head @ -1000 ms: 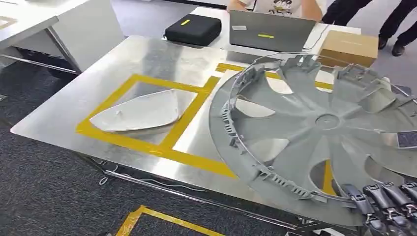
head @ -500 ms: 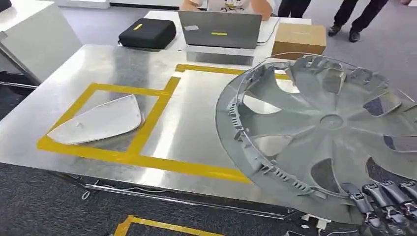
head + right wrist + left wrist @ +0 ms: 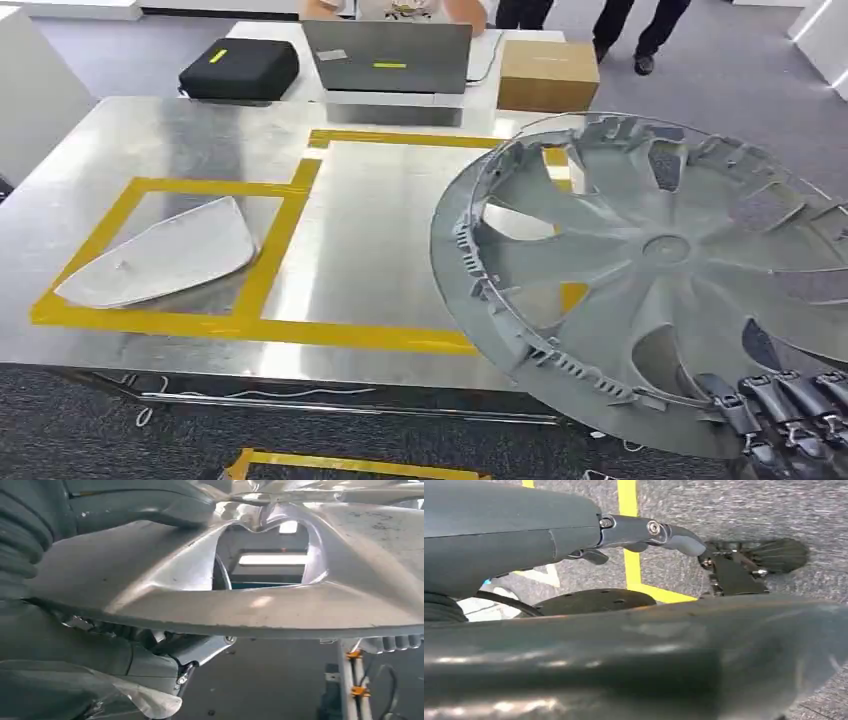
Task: Take the parts from the cabinet and place them on the table.
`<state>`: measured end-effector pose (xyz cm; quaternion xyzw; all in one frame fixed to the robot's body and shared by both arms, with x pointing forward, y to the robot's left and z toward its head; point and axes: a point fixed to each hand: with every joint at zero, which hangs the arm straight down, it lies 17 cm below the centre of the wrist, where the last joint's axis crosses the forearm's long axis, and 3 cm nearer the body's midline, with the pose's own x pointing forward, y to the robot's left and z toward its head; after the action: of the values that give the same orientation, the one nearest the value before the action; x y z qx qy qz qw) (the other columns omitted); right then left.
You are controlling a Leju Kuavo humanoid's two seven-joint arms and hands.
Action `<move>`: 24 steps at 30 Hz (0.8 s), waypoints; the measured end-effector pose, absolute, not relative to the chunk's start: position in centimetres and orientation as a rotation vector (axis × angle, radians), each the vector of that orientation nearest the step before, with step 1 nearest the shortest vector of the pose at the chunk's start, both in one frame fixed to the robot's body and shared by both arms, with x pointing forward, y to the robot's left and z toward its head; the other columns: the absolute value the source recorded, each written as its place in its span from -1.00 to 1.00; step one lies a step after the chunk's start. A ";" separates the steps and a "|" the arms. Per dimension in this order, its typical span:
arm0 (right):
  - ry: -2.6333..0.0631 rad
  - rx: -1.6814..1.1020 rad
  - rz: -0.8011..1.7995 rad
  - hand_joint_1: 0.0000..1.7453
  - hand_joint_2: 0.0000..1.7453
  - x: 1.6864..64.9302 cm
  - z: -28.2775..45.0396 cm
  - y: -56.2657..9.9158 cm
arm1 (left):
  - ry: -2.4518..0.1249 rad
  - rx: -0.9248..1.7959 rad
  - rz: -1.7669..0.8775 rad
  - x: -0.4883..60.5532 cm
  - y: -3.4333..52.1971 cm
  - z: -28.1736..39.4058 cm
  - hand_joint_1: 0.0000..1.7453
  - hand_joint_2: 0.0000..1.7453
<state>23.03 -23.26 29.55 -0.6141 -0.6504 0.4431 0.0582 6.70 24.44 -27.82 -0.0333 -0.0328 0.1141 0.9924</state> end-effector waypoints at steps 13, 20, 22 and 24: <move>-1.967 -1.855 1.360 1.00 1.00 23.1 29.2 -23.3 | -0.075 -0.061 0.216 7.0 24.7 -27.8 -1.00 -1.00; -1.954 -1.825 1.392 1.00 1.00 23.7 27.9 -23.6 | -0.087 -0.060 0.216 7.2 24.9 -27.8 -1.00 -1.00; -1.945 -1.811 1.397 1.00 1.00 23.9 27.4 -23.7 | -0.086 -0.059 0.215 7.2 25.0 -27.8 -1.00 -1.00; -1.932 -1.801 1.404 1.00 1.00 24.4 26.7 -24.0 | -0.090 -0.060 0.214 7.2 25.1 -27.8 -1.00 -1.00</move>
<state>24.41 -23.99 26.69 -0.6004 -0.6440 0.4681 0.0752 7.23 25.13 -27.79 -0.0301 -0.0447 0.1065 0.9928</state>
